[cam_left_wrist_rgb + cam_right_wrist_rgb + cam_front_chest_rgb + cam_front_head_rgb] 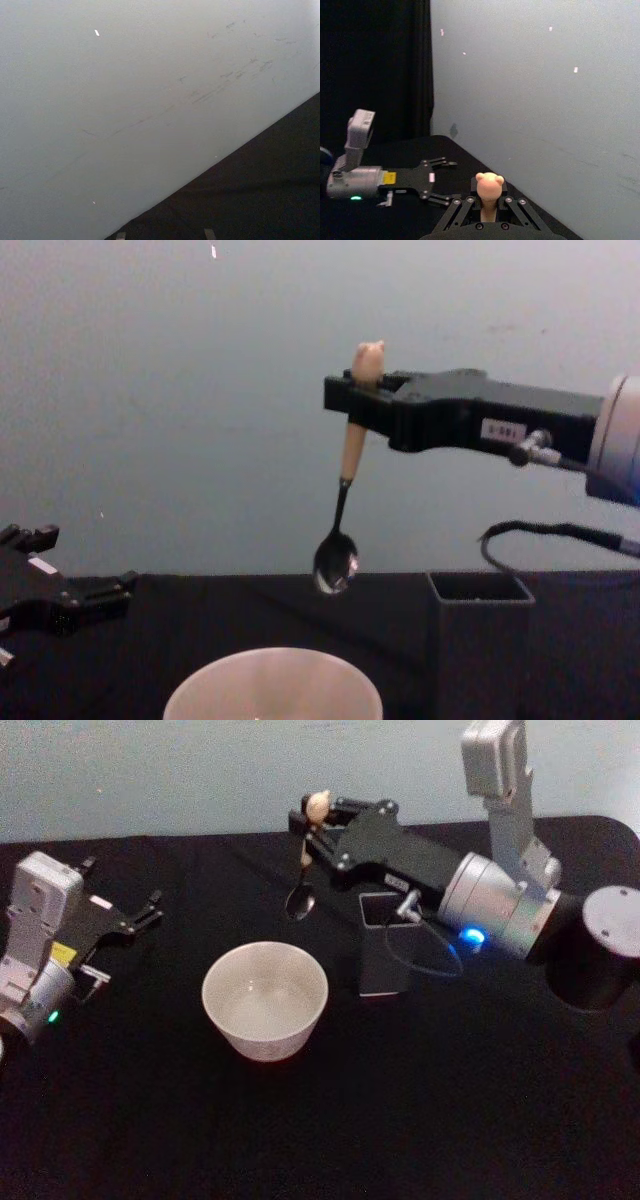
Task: Pick up the stirring spoon with one hand, stir inside the cup, then place it back in its original position.
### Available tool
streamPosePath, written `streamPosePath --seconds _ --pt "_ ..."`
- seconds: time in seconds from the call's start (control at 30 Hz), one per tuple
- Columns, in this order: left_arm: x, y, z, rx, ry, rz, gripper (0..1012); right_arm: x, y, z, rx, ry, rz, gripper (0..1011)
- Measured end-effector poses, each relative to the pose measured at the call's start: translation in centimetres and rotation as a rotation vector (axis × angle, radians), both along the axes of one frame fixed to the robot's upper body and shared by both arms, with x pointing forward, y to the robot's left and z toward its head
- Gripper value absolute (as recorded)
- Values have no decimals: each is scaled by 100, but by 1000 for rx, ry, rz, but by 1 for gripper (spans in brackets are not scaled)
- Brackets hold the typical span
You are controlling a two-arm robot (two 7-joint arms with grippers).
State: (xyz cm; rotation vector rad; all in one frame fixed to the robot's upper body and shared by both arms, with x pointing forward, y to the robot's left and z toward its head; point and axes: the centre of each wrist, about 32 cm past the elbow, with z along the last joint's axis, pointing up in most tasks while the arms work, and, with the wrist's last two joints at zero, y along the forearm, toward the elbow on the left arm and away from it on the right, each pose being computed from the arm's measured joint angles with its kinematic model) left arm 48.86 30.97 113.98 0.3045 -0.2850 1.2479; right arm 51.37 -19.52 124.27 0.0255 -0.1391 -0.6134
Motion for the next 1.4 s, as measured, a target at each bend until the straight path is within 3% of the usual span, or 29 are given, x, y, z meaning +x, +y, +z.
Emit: streamPosePath --seconds 0.3,0.8,1.13,1.4 --pt "0 0 0 0 0 0 1002 -73 89 -196 1 -1 62 173" --pt "0 0 0 0 0 0 1001 -165 183 -456 -27 8 88 173" --pt "0 0 0 0 0 0 1001 -210 247 -709 -39 -15 104 173" --pt "0 0 0 0 0 0 1001 -212 290 -826 -42 -2 104 173"
